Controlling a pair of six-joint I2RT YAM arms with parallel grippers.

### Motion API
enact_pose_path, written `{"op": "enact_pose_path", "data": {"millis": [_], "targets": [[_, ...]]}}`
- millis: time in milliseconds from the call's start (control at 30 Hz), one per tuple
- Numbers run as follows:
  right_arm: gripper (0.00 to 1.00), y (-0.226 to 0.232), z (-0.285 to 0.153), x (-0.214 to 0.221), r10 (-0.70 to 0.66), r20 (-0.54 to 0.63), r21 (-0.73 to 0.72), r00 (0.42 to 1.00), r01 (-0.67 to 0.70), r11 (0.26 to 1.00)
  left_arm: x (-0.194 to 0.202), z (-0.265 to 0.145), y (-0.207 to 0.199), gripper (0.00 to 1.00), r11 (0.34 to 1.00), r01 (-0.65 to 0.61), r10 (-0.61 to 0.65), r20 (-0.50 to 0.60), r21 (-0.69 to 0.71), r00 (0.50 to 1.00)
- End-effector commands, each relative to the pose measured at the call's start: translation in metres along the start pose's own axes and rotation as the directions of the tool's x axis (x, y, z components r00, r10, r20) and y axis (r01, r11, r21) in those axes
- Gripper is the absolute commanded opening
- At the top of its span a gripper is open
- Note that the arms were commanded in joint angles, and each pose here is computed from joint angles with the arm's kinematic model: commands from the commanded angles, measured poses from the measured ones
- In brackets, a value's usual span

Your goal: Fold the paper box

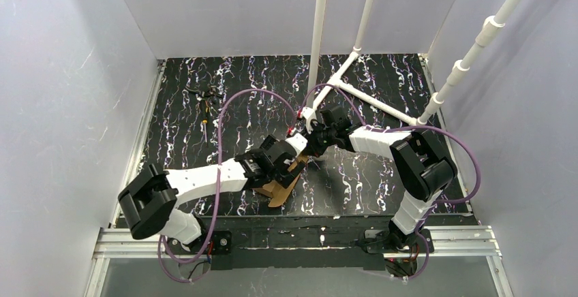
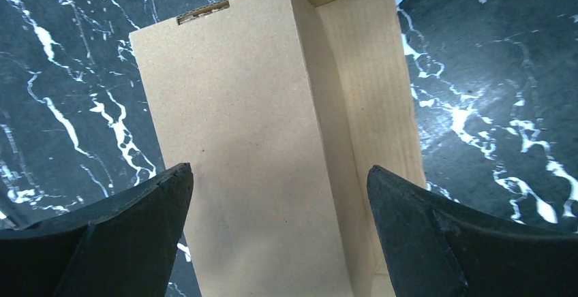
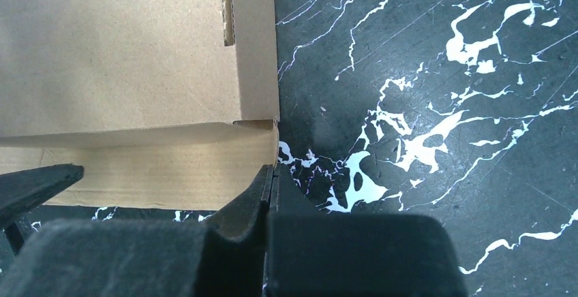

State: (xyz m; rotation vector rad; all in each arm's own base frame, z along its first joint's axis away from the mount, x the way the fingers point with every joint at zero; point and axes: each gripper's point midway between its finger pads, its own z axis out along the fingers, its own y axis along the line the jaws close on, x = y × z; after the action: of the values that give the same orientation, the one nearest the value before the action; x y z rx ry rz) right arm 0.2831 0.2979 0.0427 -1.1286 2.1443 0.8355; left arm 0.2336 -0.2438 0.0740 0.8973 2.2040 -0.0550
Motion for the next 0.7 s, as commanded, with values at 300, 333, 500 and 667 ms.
{"op": "enact_pose_path", "data": {"millis": [300,333,500,667], "targets": [[0.01,-0.002,0.002,-0.016,-0.011,0.027,0.0,1.0,0.011,1.0,0.008,0.007,0.017,0.98,0.941,-0.203,0.194,-0.058,-0.271,0.979],[0.01,-0.002,0.002,-0.016,-0.012,0.028,0.001,1.0,0.012,1.0,0.009,0.008,0.017,0.98,0.94,-0.206,0.196,-0.064,-0.273,0.979],[0.01,-0.002,0.002,-0.015,-0.011,0.026,0.001,1.0,0.011,1.0,0.013,0.007,0.021,0.96,0.932,-0.218,0.203,-0.081,-0.288,0.976],[0.01,-0.003,0.003,-0.015,-0.012,0.024,0.004,1.0,0.012,1.0,0.015,0.01,0.019,0.86,0.933,-0.225,0.208,-0.09,-0.28,0.974]]}}
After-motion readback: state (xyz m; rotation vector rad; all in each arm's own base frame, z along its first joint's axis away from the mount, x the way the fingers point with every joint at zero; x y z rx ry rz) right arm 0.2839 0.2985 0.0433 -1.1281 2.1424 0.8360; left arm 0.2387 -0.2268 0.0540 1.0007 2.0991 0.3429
